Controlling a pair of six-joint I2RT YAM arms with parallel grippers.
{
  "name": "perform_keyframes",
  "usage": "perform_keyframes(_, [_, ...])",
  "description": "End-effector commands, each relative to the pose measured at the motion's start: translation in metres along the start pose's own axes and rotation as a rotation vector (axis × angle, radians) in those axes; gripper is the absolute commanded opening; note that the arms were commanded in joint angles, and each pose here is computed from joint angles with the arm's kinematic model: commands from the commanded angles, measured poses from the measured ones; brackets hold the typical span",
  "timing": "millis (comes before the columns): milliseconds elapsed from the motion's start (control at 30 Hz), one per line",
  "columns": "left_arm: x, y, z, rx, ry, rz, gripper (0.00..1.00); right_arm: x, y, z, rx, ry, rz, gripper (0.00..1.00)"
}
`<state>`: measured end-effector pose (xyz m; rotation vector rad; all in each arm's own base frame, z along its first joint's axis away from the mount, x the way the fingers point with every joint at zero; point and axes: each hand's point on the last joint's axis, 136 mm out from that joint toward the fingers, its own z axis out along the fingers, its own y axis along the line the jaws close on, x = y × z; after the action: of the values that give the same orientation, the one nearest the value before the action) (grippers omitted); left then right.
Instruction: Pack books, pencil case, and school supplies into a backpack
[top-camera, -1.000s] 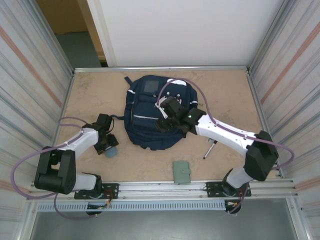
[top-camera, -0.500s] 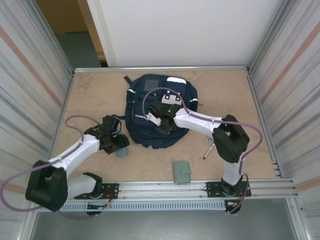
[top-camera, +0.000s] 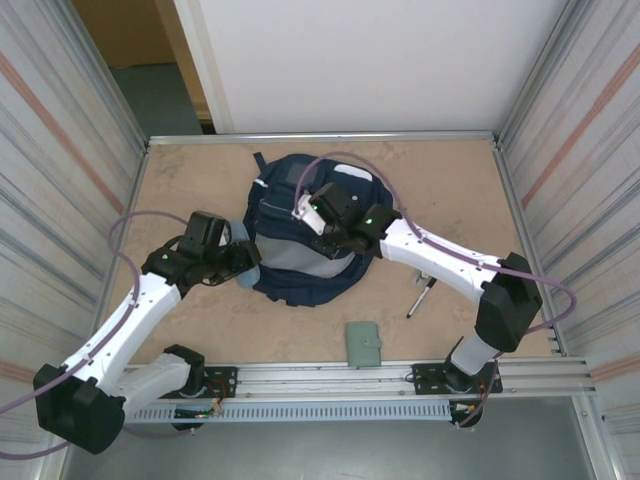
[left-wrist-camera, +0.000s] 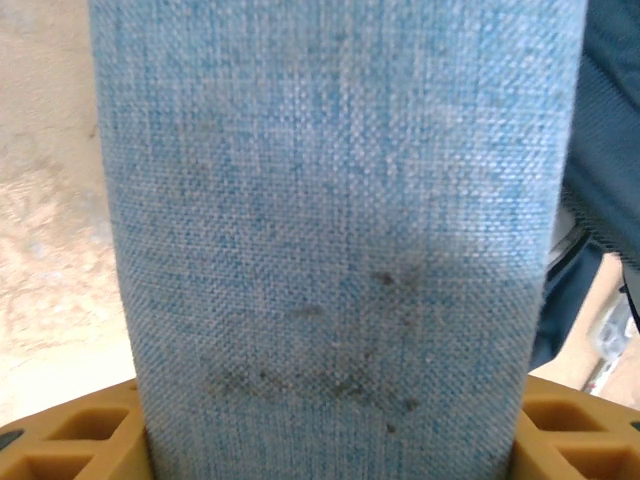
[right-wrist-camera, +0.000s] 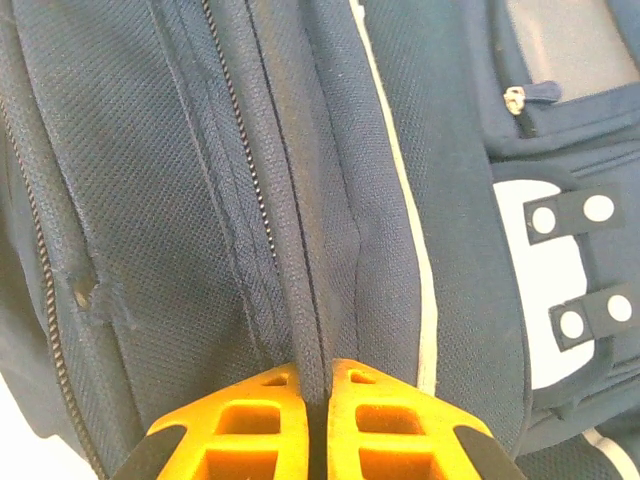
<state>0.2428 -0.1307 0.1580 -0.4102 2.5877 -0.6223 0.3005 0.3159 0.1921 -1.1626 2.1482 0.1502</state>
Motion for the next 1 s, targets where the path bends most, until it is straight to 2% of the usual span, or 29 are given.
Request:
perform_keyframes(0, [-0.013, -0.025, 0.000, 0.066, -0.063, -0.033, 0.33, -0.052, -0.010, -0.049, -0.096, -0.219, 0.147, 0.00])
perform_keyframes(133, [-0.019, -0.039, 0.013, 0.104, -0.071, -0.100, 0.34, -0.061, -0.002, -0.068, -0.184, -0.281, 0.194, 0.00])
perform_keyframes(233, [-0.023, -0.046, 0.024, 0.127, -0.099, -0.144, 0.34, -0.065, -0.003, -0.072, -0.192, -0.309, 0.207, 0.00])
perform_keyframes(300, [-0.027, -0.053, 0.028, 0.114, -0.139, -0.123, 0.34, -0.071, -0.004, -0.074, -0.192, -0.323, 0.216, 0.00])
perform_keyframes(400, [-0.032, -0.068, 0.041, 0.109, -0.131, -0.113, 0.35, -0.085, -0.004, -0.084, -0.215, -0.340, 0.211, 0.00])
perform_keyframes(467, [-0.033, -0.073, 0.053, 0.109, -0.132, -0.163, 0.35, -0.093, -0.006, -0.092, -0.213, -0.362, 0.199, 0.00])
perform_keyframes(533, [-0.032, -0.079, 0.067, 0.132, -0.190, -0.210, 0.33, -0.098, -0.009, -0.096, -0.199, -0.377, 0.199, 0.00])
perform_keyframes(800, [-0.046, -0.086, 0.106, 0.092, -0.293, -0.307, 0.34, -0.082, -0.006, -0.095, -0.204, -0.338, 0.229, 0.00])
perform_keyframes(867, [-0.053, -0.092, 0.115, 0.089, -0.290, -0.297, 0.35, -0.077, -0.009, -0.093, -0.187, -0.340, 0.238, 0.00])
perform_keyframes(967, [-0.059, -0.109, 0.131, 0.169, -0.246, -0.330, 0.40, -0.076, -0.008, -0.091, -0.188, -0.347, 0.247, 0.00])
